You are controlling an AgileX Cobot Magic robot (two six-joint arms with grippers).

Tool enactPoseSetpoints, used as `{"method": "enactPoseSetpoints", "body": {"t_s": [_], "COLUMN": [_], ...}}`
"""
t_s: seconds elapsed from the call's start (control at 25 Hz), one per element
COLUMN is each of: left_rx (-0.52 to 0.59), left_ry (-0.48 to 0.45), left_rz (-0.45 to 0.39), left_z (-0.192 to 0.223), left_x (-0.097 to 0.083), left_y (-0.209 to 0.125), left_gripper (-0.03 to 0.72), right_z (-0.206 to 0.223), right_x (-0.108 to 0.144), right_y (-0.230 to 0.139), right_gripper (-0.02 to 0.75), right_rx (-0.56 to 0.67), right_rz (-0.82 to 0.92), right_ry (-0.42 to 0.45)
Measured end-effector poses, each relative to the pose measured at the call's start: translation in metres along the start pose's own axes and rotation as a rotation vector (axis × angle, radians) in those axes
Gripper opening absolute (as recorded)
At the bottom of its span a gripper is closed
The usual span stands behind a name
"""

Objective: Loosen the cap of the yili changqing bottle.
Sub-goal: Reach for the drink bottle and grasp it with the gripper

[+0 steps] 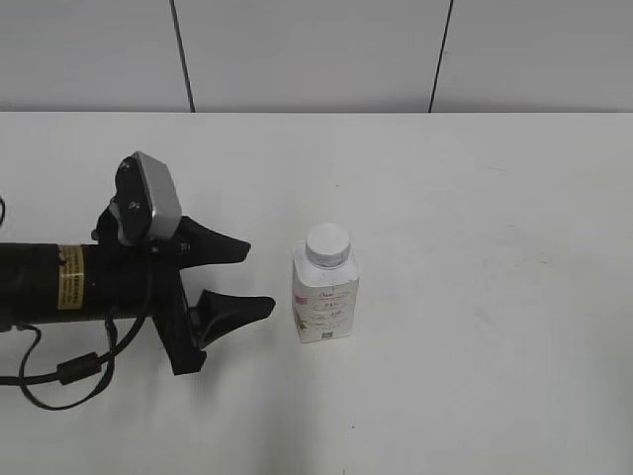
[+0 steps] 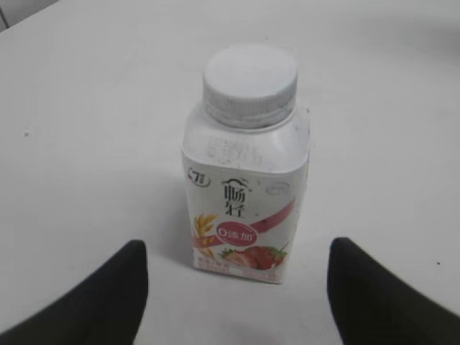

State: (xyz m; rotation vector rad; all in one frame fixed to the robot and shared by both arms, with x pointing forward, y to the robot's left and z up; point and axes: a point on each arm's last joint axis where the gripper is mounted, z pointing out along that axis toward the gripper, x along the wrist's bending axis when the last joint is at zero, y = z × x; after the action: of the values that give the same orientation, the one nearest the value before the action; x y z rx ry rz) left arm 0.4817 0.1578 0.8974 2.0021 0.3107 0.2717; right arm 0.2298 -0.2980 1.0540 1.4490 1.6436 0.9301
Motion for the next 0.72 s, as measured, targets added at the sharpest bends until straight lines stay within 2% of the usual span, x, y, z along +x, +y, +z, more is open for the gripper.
{"method": "enactPoseSetpoints", "body": {"t_s": [0.12,0.36,0.72], "left_rx": [-0.007,-0.008,-0.004], "left_ry": [-0.01,-0.025,-0.074], "left_rz": [0.008,-0.027,0.004], "left_z": [0.006,0.013,0.027], "left_x": [0.006,0.012,0.021], "left_y": [0.0,-0.001,-0.001], "left_gripper": [0.5,0.576,0.586], "right_z": [0.0,0.0,0.0], "right_x": [0.0,0.0,0.0], "right_y": [0.0,0.0,0.0], "right_gripper": [0.578,0.578,0.578], "right_rx": [0.0,0.0,0.0], "right_rz": [0.0,0.0,0.0], "right_ry": [0.0,0.0,0.0]}}
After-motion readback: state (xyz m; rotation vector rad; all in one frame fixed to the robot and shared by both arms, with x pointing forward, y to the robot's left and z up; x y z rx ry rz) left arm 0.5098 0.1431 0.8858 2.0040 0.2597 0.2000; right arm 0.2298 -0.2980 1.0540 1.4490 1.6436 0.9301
